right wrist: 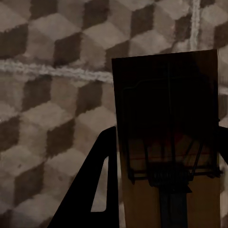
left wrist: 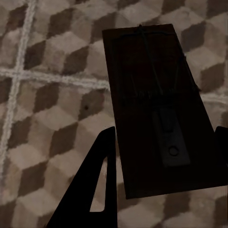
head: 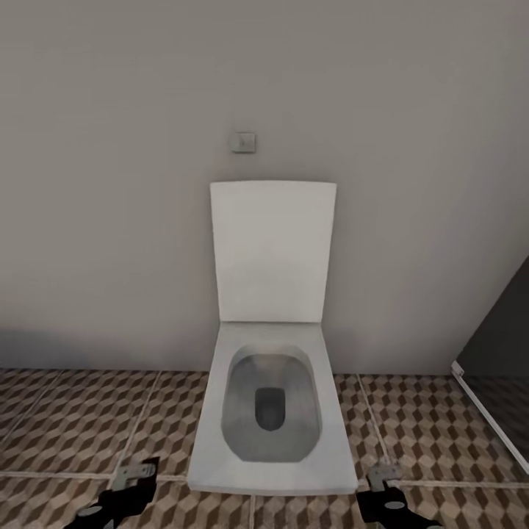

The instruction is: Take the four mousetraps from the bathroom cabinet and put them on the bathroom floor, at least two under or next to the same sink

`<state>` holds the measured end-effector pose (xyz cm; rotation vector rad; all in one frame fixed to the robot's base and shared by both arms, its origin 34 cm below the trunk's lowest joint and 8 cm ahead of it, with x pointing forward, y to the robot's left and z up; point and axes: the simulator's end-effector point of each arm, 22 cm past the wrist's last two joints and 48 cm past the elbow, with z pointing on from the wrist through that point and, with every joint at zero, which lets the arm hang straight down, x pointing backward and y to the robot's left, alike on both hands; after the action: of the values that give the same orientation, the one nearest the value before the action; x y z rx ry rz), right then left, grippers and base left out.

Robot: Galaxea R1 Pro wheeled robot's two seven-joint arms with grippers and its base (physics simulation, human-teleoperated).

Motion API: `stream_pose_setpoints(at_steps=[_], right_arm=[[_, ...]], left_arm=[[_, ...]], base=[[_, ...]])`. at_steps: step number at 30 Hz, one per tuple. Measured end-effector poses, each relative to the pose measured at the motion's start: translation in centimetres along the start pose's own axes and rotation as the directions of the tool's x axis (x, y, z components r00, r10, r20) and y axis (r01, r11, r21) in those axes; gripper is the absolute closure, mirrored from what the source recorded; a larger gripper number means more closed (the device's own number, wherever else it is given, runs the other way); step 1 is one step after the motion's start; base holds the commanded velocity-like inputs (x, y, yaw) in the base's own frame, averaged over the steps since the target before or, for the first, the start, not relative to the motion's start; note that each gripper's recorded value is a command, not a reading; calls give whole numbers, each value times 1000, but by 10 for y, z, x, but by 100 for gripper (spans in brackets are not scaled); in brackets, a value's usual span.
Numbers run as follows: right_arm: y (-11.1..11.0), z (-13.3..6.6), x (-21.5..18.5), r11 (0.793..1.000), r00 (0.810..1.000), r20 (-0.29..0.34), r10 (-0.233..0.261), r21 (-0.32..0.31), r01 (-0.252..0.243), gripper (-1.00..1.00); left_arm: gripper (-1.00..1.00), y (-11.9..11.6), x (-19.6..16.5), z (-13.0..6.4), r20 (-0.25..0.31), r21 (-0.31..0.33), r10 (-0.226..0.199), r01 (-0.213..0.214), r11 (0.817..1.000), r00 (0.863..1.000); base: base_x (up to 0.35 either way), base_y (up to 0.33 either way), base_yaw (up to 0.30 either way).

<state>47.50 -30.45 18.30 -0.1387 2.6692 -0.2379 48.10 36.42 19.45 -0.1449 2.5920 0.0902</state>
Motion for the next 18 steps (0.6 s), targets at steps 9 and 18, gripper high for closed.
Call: stream_pose_setpoints(at_steps=[9, 18], right_arm=[[15, 3, -79, 1000, 999, 52, 11, 7, -11, 100], [-4, -1, -120, 993, 997, 49, 65, 94, -69, 100]], left_arm=[[100, -41, -96, 3, 24, 73, 8, -9, 997, 1000], [100, -66, -135, -3, 40, 109, 19, -24, 994, 999]], base=[[0, 0, 0], [0, 0, 0]])
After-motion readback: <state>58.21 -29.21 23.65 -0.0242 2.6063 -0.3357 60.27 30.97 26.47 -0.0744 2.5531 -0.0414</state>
